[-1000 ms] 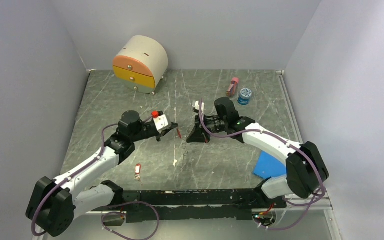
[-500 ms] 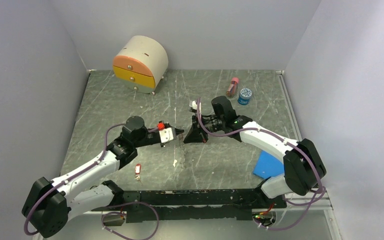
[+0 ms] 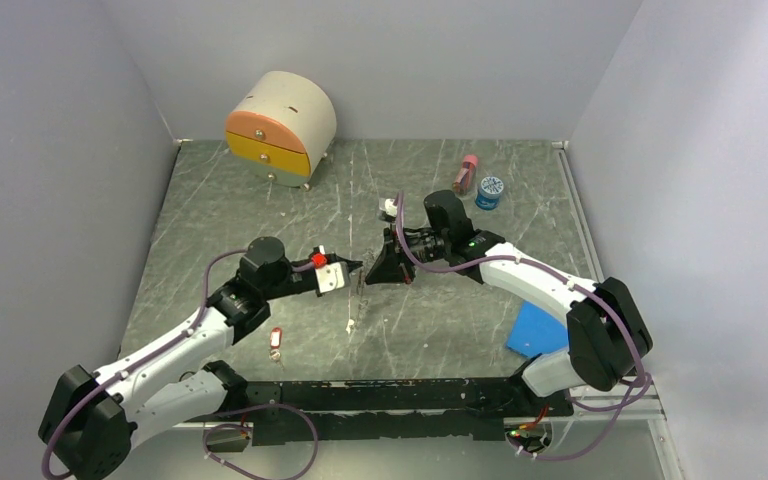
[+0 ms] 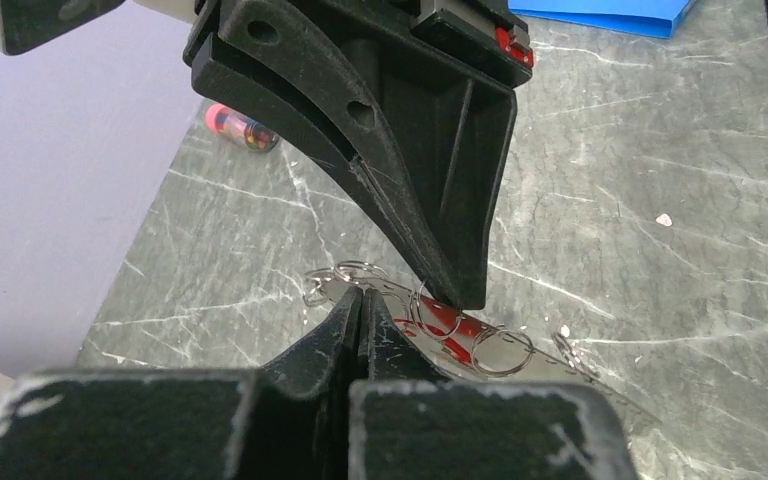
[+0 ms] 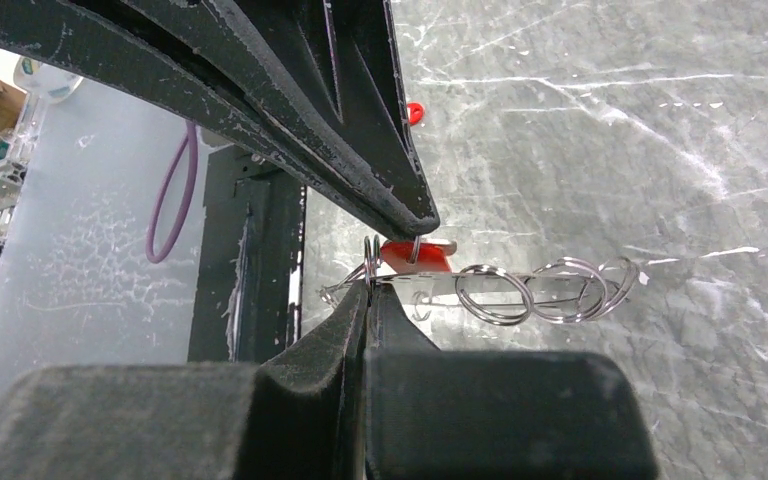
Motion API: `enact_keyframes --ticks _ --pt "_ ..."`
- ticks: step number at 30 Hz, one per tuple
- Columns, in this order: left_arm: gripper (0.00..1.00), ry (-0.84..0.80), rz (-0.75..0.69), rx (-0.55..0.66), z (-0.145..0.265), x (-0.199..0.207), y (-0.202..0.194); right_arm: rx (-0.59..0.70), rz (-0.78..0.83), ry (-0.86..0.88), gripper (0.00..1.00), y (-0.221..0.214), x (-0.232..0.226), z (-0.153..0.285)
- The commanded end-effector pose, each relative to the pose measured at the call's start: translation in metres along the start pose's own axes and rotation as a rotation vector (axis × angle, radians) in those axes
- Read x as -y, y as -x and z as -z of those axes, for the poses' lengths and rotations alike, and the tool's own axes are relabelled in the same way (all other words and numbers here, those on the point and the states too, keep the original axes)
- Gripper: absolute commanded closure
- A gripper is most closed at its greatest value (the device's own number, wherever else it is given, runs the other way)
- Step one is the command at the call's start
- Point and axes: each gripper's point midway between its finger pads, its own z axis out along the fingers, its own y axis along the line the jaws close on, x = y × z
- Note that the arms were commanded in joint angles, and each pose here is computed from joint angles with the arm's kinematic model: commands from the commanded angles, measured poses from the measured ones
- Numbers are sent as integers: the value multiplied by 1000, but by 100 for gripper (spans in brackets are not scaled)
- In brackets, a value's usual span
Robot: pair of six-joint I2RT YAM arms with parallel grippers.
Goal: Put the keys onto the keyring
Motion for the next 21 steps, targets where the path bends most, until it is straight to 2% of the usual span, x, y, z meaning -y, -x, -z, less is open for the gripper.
enact_keyframes --ticks 1,21 --pt "97 -3 -34 34 2 2 8 52 67 34 100 22 -5 0" --pt "98 -40 -37 41 12 14 10 61 2 -45 100 18 12 2"
